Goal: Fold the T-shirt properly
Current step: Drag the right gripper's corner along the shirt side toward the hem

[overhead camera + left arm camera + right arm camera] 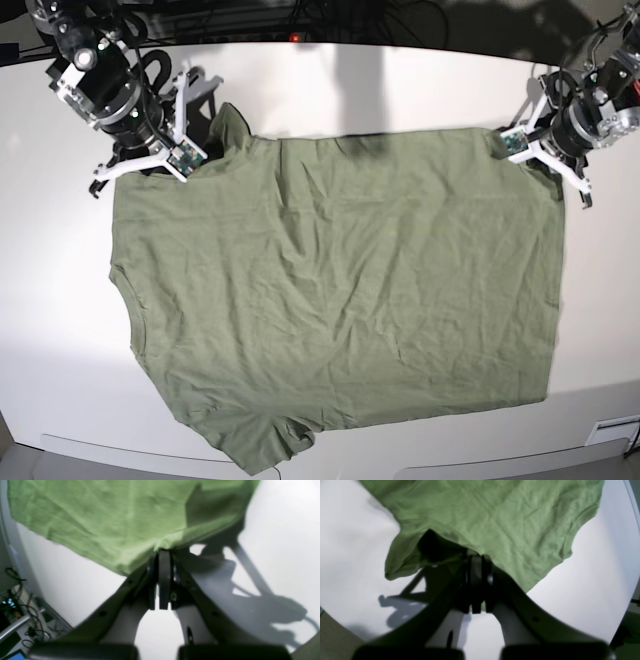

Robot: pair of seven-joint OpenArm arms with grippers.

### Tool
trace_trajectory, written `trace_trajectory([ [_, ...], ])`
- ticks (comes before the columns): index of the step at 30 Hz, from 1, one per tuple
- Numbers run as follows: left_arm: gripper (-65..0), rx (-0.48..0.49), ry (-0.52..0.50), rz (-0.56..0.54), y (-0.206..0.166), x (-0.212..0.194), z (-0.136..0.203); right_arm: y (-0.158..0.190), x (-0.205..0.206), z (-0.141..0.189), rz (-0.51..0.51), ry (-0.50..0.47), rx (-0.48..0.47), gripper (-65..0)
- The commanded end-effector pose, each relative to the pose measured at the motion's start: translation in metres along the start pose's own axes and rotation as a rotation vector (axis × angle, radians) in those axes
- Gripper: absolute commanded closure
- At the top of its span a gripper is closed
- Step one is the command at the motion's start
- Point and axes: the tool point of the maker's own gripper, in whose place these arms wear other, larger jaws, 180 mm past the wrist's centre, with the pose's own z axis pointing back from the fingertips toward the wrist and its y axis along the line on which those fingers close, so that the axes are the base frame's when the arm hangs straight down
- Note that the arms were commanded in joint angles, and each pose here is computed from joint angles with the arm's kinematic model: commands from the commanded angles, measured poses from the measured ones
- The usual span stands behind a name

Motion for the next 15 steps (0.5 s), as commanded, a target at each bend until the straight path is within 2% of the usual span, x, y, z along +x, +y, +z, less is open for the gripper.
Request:
trace_trajectory([
  [1, 0.0, 0.057, -0.006, -0.017, 0.022, 0.001, 0.004, -0.012, 0.006, 0.0, 0.003, -0.021, -0.03, 0.0],
  [10, 0.0, 0.117, -0.056, 0.01, 0.057, 0.015, 0.005, -0.033, -0.02, -0.029, -0.031, 0.038, -0.057, 0.0],
  [15, 0.0, 0.134, -0.052, 0.043, 0.069, 0.003, -0.005, -0.047, -0.023, -0.042, -0.061, 0.035, -0.071, 0.0],
])
